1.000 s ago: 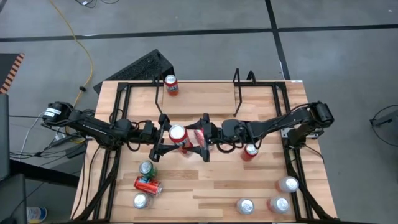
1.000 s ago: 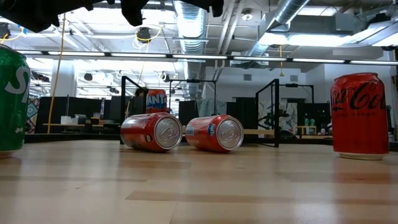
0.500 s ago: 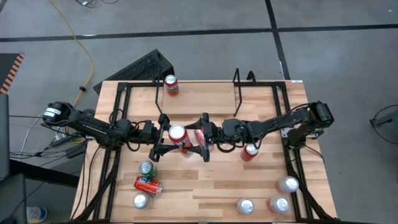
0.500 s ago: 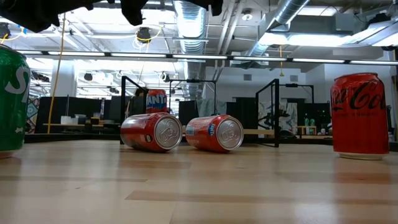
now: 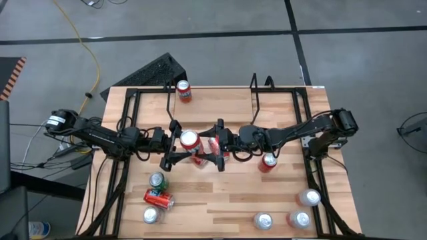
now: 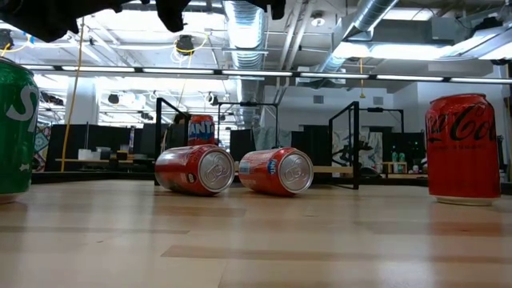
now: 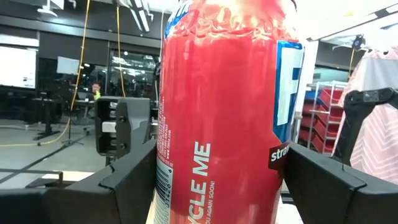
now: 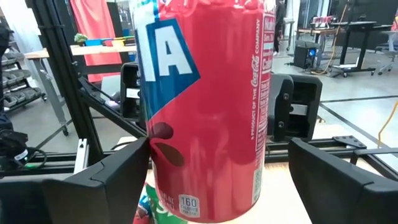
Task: Place canned beverage on shelf
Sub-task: Put the red soda can on the shelf and align with the other red soda can
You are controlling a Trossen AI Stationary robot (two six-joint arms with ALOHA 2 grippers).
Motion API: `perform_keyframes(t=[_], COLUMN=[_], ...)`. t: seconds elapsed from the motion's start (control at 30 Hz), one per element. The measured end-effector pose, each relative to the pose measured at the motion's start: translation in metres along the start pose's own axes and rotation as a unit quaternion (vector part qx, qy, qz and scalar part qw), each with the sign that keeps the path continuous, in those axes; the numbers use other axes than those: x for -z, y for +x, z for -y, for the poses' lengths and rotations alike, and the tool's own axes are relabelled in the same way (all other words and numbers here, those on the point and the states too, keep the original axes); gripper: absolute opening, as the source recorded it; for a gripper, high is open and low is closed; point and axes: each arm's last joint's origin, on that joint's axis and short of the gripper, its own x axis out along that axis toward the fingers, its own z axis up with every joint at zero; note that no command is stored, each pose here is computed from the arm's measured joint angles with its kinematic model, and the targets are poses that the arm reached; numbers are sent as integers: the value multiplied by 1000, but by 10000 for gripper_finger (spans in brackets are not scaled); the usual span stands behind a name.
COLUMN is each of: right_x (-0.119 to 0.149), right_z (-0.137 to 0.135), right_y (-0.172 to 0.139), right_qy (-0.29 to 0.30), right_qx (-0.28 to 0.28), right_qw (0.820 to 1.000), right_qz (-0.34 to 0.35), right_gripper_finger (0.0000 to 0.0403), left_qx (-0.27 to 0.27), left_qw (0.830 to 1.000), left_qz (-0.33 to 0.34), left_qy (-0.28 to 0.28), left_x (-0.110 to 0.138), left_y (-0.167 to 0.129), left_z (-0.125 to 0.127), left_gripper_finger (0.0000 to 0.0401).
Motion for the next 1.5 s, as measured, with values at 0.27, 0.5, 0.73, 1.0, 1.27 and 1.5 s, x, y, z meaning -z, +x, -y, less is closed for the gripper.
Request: perform_keyframes(t=[0.27, 0.5, 0.73, 1.0, 1.27, 1.5], right_x=[1, 2, 7, 16, 18, 19], right_z=[2, 3, 3, 4, 6, 7], right_y=[0, 0, 3, 10, 11, 11], right_qy=[5, -1, -2, 0, -4, -5], right_qx=[-7, -9, -27, -47, -23, -12], right_qw=[1000, 1000, 999, 999, 999, 999], right_qz=[-5, -12, -21, -25, -26, -30], right_gripper_finger=[328, 288, 264, 319, 371, 350], left_qx=[-2, -3, -4, 4, -11, -15], left_qw=[1000, 1000, 1000, 1000, 1000, 1000], left_qz=[-2, -11, -12, -23, -19, -19], left_qy=[0, -4, -4, -6, -6, -5], left_x=[0, 2, 3, 5, 4, 4], left_y=[0, 0, 0, -1, 0, 0], left_z=[-1, -1, -1, -1, -2, -2], left_gripper_finger=[287, 287, 287, 287, 287, 287])
